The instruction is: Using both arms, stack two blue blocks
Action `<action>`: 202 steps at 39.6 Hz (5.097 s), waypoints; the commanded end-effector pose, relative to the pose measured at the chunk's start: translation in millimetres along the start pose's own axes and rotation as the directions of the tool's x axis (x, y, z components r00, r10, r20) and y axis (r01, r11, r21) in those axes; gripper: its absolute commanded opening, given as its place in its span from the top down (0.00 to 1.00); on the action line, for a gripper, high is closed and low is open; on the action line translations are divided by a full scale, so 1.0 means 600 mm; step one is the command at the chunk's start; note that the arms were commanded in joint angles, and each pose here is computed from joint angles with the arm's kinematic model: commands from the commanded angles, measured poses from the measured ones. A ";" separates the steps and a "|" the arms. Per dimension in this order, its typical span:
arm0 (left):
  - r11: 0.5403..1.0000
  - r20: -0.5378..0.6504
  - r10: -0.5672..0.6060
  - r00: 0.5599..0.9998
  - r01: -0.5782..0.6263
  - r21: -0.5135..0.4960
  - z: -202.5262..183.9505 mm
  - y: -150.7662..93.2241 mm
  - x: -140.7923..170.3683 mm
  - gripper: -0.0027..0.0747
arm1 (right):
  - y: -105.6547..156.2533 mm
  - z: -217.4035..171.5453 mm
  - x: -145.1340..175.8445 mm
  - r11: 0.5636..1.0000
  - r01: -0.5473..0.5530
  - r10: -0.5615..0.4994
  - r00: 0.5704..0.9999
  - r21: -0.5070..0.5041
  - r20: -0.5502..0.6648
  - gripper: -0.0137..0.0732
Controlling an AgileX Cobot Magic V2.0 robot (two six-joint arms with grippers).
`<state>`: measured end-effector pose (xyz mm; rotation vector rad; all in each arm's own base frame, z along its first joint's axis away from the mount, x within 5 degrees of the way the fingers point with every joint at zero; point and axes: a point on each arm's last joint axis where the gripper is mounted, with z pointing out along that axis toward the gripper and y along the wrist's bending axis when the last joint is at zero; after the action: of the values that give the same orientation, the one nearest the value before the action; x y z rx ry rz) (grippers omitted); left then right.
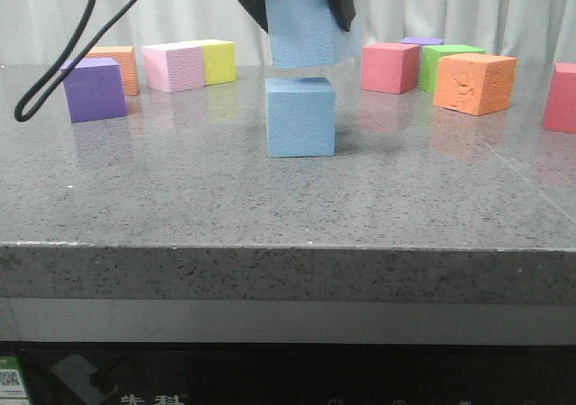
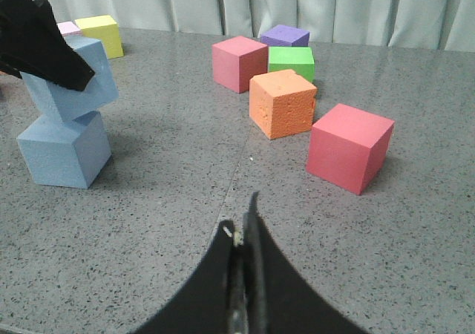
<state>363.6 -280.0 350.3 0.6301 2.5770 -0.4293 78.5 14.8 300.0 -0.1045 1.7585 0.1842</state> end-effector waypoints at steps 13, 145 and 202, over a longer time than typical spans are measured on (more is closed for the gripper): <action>1.000 -0.022 0.010 1.000 -0.011 -0.014 -0.045 -0.004 0.024 0.39 | 0.000 -0.003 -0.025 1.000 0.010 -0.010 0.995 0.003 0.099 0.92; 0.990 0.162 0.068 0.985 -0.047 -0.132 -0.142 0.004 0.003 0.35 | 0.000 -0.003 -0.025 1.000 0.010 -0.010 0.995 0.003 0.099 0.92; 0.870 0.432 -0.135 0.892 0.315 -0.379 -0.366 0.203 0.285 0.99 | 0.000 -0.003 -0.025 1.000 0.010 -0.010 0.995 0.003 0.099 0.92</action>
<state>231.1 -33.1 416.7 0.0590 2.4350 0.0078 78.5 14.8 300.0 -0.1045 1.7585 0.1842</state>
